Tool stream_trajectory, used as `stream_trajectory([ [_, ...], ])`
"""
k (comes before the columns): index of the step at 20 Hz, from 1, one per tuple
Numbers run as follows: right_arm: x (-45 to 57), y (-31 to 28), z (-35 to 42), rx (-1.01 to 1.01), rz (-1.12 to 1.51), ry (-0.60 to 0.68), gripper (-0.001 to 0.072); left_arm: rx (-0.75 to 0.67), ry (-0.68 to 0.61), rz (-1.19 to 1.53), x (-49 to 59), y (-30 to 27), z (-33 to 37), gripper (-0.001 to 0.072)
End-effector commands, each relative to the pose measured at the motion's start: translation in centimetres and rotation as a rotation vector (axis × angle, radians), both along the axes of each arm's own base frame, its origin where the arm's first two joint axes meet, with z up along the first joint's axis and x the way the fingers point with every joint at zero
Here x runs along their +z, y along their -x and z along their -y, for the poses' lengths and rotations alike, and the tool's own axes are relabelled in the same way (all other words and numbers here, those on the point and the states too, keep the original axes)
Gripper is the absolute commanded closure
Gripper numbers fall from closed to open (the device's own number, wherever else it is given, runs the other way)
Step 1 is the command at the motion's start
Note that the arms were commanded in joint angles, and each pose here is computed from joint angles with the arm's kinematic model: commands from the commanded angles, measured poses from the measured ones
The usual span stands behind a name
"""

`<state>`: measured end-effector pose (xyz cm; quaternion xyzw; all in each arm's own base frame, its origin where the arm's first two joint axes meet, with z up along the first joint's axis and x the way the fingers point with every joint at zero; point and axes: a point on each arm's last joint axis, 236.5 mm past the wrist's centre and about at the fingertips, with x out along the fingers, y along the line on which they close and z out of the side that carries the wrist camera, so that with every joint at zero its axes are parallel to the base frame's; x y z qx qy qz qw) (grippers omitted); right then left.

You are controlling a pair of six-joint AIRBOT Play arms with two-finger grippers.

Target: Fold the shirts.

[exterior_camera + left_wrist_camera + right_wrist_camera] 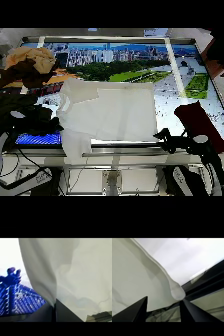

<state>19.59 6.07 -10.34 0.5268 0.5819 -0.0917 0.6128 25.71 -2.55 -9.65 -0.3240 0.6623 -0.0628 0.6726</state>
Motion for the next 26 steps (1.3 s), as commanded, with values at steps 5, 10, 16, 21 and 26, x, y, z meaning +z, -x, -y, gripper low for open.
stream_trajectory([
  [5, -0.4, -1.4, 1.4, -0.076, 0.030, 0.042, 0.0340, 0.001, 0.002, 0.002, 0.0, -0.1, 0.0, 0.0693],
  [10, 0.9, -2.9, 0.4, -0.040, 0.130, 0.005, 0.0683, -0.018, 0.008, 0.021, 0.4, -0.4, 0.1, 0.0693],
  [16, 13.5, -11.2, 1.6, 0.124, 0.605, 0.114, 0.0685, -0.077, 0.099, 0.410, 14.6, -9.0, 0.5, 0.0694],
  [21, 31.9, -12.4, 3.1, 0.290, 1.007, 0.480, 0.0686, -0.236, 0.045, 0.892, 35.3, -8.7, 2.4, 0.0693],
  [26, 49.4, -5.9, 2.3, 0.239, 1.348, 0.847, 0.0687, -0.303, -0.245, 1.344, 51.1, -1.8, 5.6, 0.0693],
])
